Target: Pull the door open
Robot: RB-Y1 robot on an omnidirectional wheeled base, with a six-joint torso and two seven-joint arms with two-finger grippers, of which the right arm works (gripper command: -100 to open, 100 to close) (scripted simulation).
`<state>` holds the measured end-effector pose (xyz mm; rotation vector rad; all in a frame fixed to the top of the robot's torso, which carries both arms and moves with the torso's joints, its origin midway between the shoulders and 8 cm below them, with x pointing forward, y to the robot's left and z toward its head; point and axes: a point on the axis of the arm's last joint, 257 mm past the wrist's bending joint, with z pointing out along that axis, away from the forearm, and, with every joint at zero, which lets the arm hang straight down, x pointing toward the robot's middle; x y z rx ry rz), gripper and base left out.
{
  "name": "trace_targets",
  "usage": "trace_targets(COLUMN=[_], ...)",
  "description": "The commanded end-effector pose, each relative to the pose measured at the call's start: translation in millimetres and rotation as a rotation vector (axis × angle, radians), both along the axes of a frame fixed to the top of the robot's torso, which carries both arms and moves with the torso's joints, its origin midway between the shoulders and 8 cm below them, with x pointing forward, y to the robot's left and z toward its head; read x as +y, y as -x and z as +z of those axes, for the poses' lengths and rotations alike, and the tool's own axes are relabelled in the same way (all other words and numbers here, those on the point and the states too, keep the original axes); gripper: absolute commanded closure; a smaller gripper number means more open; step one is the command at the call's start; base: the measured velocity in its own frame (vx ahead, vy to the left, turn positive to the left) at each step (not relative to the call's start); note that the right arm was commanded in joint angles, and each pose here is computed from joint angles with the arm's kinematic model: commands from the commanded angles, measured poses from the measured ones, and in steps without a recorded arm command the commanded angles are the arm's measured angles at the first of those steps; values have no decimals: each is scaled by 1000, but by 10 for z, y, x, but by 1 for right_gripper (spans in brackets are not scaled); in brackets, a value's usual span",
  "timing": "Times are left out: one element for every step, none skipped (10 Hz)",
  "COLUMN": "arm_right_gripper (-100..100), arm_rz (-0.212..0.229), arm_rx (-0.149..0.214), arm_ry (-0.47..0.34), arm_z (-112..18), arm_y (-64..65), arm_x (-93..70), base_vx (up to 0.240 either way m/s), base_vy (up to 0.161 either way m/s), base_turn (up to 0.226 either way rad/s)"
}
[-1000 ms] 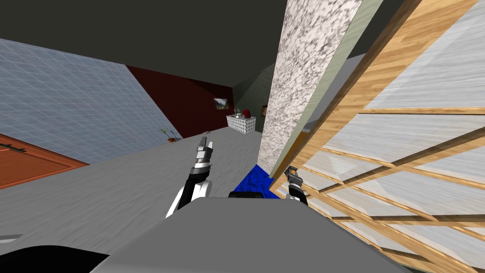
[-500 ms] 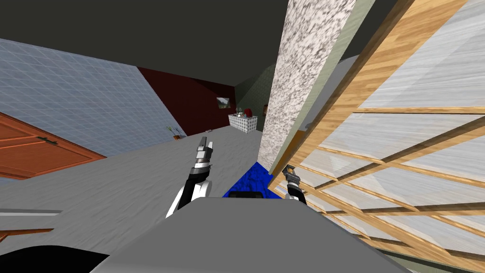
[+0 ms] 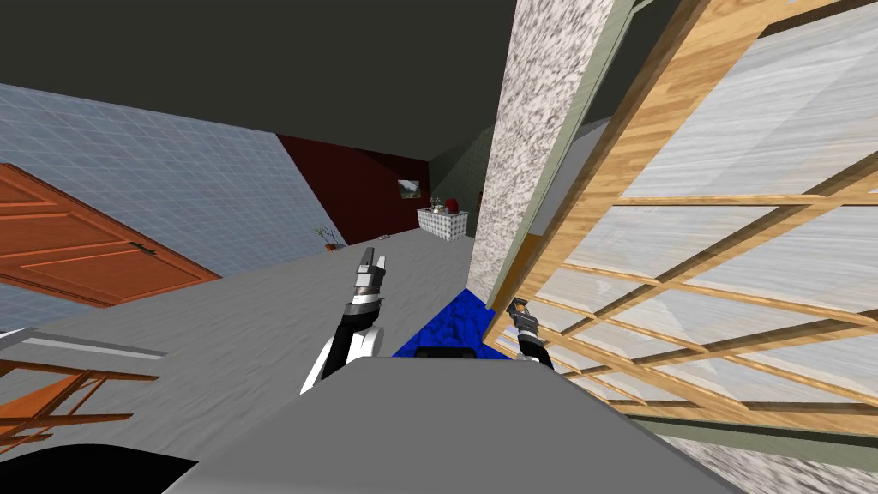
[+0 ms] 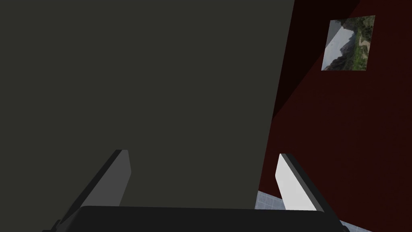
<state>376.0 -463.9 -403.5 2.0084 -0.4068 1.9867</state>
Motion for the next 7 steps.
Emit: trace_targets(arm_right_gripper=[100, 100, 100, 100, 100, 100, 100], arm_rz=[25, 39, 55, 82, 99, 116, 139], arm_rx=[-3, -4, -5, -7, -8, -9, -10], arm_ry=[1, 1, 2, 2, 1, 1, 0], arm_z=[9, 14, 19, 25, 29, 31, 34], arm_y=[-10, -14, -19, -24, -26, -27, -27], arm_x=[56, 88, 125, 186, 228, 269, 325], base_vx=[-133, -228, -218, -193, -230, -241, -255], base_vy=[1, -27, -32, -22, -24, -7, 8], base_turn=[50, 79, 58, 65, 68, 60, 53])
